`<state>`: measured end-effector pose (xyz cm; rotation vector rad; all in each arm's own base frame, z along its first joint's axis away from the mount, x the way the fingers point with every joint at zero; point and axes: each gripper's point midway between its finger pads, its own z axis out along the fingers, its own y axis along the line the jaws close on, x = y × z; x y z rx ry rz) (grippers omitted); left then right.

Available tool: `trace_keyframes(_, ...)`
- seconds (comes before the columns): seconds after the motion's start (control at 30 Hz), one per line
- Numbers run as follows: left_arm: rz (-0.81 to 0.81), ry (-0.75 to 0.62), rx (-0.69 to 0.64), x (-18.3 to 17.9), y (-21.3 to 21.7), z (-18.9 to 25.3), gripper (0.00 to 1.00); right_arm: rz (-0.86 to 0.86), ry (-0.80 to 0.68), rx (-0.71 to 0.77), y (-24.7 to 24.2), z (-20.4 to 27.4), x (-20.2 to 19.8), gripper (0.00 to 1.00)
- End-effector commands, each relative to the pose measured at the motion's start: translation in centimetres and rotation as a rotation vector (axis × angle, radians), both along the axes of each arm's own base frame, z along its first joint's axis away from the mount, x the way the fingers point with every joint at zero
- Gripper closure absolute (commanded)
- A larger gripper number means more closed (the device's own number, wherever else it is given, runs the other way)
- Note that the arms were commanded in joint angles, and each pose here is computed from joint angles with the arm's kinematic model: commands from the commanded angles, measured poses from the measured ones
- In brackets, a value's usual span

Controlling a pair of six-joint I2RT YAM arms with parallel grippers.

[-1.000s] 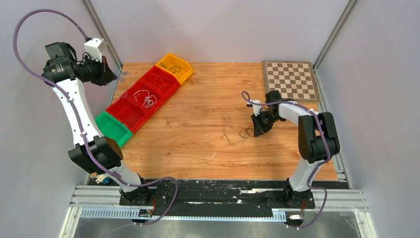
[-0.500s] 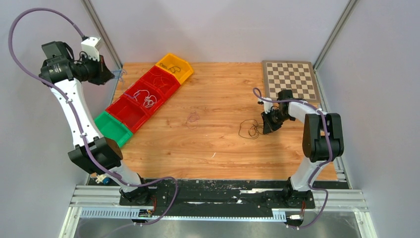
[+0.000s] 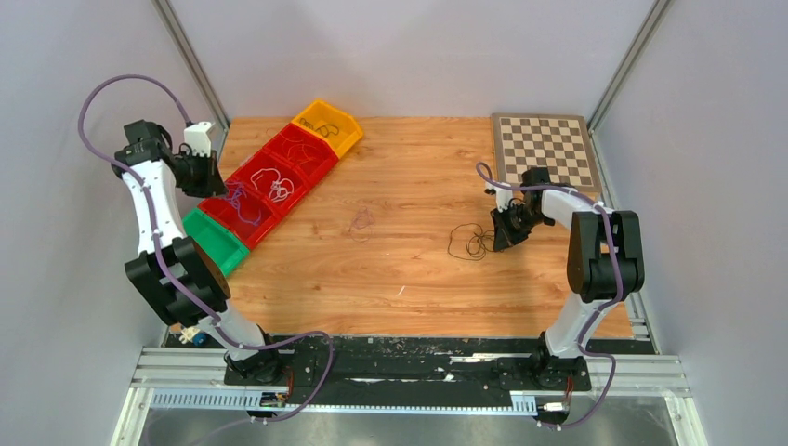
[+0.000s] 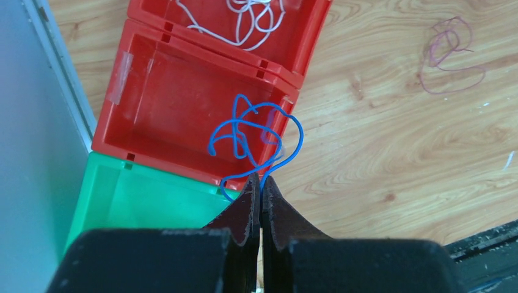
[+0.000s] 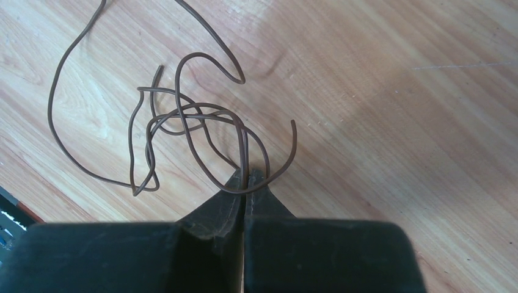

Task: Untangle the cables

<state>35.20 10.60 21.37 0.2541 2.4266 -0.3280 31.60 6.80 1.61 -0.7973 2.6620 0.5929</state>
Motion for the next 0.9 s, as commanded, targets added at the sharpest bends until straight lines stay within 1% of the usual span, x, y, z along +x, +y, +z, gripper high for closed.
trace_keyframes(0.0, 0.026, -0.066, 0.083, 1.1, 1.8, 0.7, 1.0, -0.01, 0.051, -0.04, -0.8, -1.4, -0.8, 1.0)
trace_keyframes(0.17, 0.055, -0.012, 0.154, 1.0, 3.5, -2.1, 1.0, -0.014, 0.053, -0.025, -0.4, -1.1, -0.8, 1.0)
trace_keyframes(0.4, 0.088, 0.015, 0.129, 2.2, 4.2, -3.5, 1.0, -0.002, 0.046, -0.02, 0.2, -0.7, -0.7, 1.0)
trace_keyframes(0.47, 0.089, 0.022, 0.13, 2.4, 4.1, -3.8, 0.96, -0.001, 0.045, -0.012, 0.5, -0.5, -0.8, 1.0)
trace_keyframes(0.53, 0.074, 0.03, 0.131, 2.5, 3.8, -4.0, 0.81, 0.003, 0.046, -0.005, 0.8, -0.4, -0.9, 1.0)
trace_keyframes(0.57, 0.066, 0.031, 0.133, 2.5, 3.7, -4.0, 0.65, 0.004, 0.048, -0.002, 1.0, -0.4, -1.0, 1.0)
trace_keyframes(0.6, 0.047, 0.029, 0.137, 2.7, 3.2, -4.0, 0.59, 0.008, 0.048, 0.002, 1.2, -0.4, -1.0, 1.0)
trace_keyframes(0.63, 0.036, 0.019, 0.139, 2.7, 2.8, -3.6, 0.48, 0.01, 0.047, 0.005, 1.4, -0.3, -1.0, 1.0)
trace_keyframes(0.67, -0.001, 0.003, 0.128, 3.0, 1.7, -3.4, 0.43, 0.01, 0.048, 0.008, 1.6, -0.2, -1.0, 1.0)
trace_keyframes(0.7, -0.025, -0.017, 0.125, 3.1, 1.0, -2.8, 0.36, 0.011, 0.048, 0.012, 1.8, -0.2, -0.9, 1.0)
trace_keyframes(0.73, -0.075, -0.038, 0.101, 3.4, -0.7, -2.6, 0.32, 0.011, 0.048, 0.017, 2.1, -0.1, -0.8, 1.0)
trace_keyframes(0.77, -0.103, -0.059, 0.095, 3.4, -1.8, -2.1, 0.26, 0.01, 0.051, 0.022, 2.3, 0.0, -0.8, 1.0)
trace_keyframes(0.8, -0.163, -0.071, 0.072, 3.7, -4.1, -2.2, 0.24, 0.009, 0.05, 0.026, 2.5, 0.0, -0.7, 1.0)
trace_keyframes(0.83, -0.192, -0.081, 0.067, 3.7, -5.3, -2.0, 0.2, 0.009, 0.047, 0.03, 2.7, 0.2, -0.6, 1.0)
trace_keyframes(0.87, -0.245, -0.074, 0.051, 3.8, -7.8, -2.6, 0.18, 0.009, 0.047, 0.035, 3.0, 0.3, -0.5, 1.0)
